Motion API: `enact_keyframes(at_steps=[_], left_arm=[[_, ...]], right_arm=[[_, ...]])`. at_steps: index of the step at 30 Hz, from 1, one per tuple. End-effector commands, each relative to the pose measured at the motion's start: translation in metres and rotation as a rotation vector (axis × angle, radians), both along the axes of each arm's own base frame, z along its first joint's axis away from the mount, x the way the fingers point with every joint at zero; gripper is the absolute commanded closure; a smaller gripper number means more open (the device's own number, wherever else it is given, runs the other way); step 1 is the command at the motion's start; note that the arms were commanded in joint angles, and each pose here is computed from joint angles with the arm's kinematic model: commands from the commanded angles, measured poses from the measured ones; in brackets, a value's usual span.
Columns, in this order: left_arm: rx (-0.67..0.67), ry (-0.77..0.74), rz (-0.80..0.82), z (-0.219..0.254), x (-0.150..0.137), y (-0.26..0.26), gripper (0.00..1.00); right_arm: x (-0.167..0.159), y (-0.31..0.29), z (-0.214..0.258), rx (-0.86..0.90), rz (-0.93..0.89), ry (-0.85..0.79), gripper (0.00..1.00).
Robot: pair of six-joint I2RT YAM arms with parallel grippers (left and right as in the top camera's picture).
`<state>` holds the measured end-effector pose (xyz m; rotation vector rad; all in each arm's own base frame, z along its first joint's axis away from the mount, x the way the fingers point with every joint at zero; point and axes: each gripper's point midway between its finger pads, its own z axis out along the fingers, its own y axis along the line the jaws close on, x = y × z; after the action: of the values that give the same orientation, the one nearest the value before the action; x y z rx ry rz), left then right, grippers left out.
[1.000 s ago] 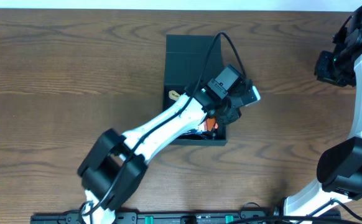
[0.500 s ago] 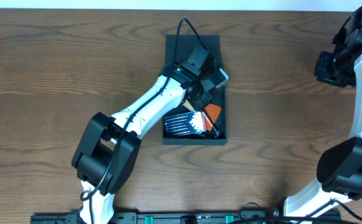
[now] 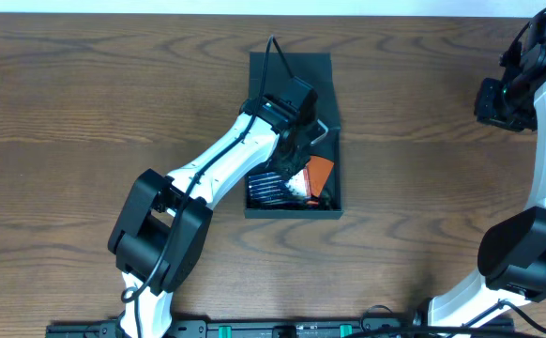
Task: Pack container
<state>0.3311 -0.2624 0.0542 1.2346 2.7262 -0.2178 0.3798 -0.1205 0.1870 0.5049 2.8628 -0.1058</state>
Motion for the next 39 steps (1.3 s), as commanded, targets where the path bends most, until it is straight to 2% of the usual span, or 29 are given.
enact_keyframes(at_steps=[1, 9, 13, 21, 24, 26, 27, 28, 29, 31, 33, 36, 38, 39], left_arm=[[0.049, 0.039, 0.070, -0.007, -0.005, 0.015, 0.94], [0.059, 0.049, 0.076, -0.007, -0.007, 0.017, 0.94], [0.058, 0.023, 0.079, -0.007, -0.001, 0.016, 0.94], [0.077, 0.029, 0.081, -0.003, -0.004, 0.021, 0.94], [0.077, -0.005, 0.088, 0.006, 0.000, 0.023, 0.94], [0.088, -0.047, 0.095, 0.016, 0.004, 0.027, 0.93], [0.091, -0.070, 0.099, 0.024, 0.006, 0.029, 0.85], [0.088, -0.089, 0.101, 0.032, 0.006, 0.031, 0.68], [0.078, -0.108, 0.103, 0.040, 0.007, 0.031, 0.59], [0.048, -0.156, 0.109, 0.062, 0.008, 0.032, 0.45], [0.025, -0.213, 0.116, 0.085, 0.009, 0.034, 0.34], [-0.012, -0.299, 0.137, 0.120, 0.010, 0.042, 0.26], [-0.045, -0.338, 0.175, 0.139, 0.013, 0.050, 0.26], [-0.067, -0.358, 0.219, 0.149, 0.016, 0.058, 0.26]], right_arm=[[-0.002, -0.003, -0.005, -0.002, 0.006, 0.018, 0.71], [-0.002, -0.003, -0.005, 0.000, 0.006, 0.021, 0.71], [-0.003, -0.003, -0.005, 0.000, 0.006, 0.022, 0.64], [-0.003, -0.002, -0.006, 0.001, 0.006, 0.024, 0.62], [-0.003, -0.002, -0.005, 0.001, 0.006, 0.024, 0.52], [-0.003, -0.002, -0.005, 0.001, 0.006, 0.024, 0.49], [-0.003, -0.002, -0.005, 0.002, 0.006, 0.024, 0.45], [-0.003, -0.002, -0.005, 0.002, 0.006, 0.024, 0.42], [-0.003, -0.002, -0.005, 0.002, 0.006, 0.024, 0.39], [-0.002, 0.001, -0.006, 0.017, 0.010, 0.018, 0.33], [0.002, 0.006, -0.005, 0.050, 0.019, 0.000, 0.21], [0.011, 0.019, -0.003, 0.120, 0.040, -0.045, 0.18], [0.019, 0.030, 0.000, 0.182, 0.060, -0.085, 0.23], [0.023, 0.036, 0.001, 0.218, 0.072, -0.106, 0.28]])
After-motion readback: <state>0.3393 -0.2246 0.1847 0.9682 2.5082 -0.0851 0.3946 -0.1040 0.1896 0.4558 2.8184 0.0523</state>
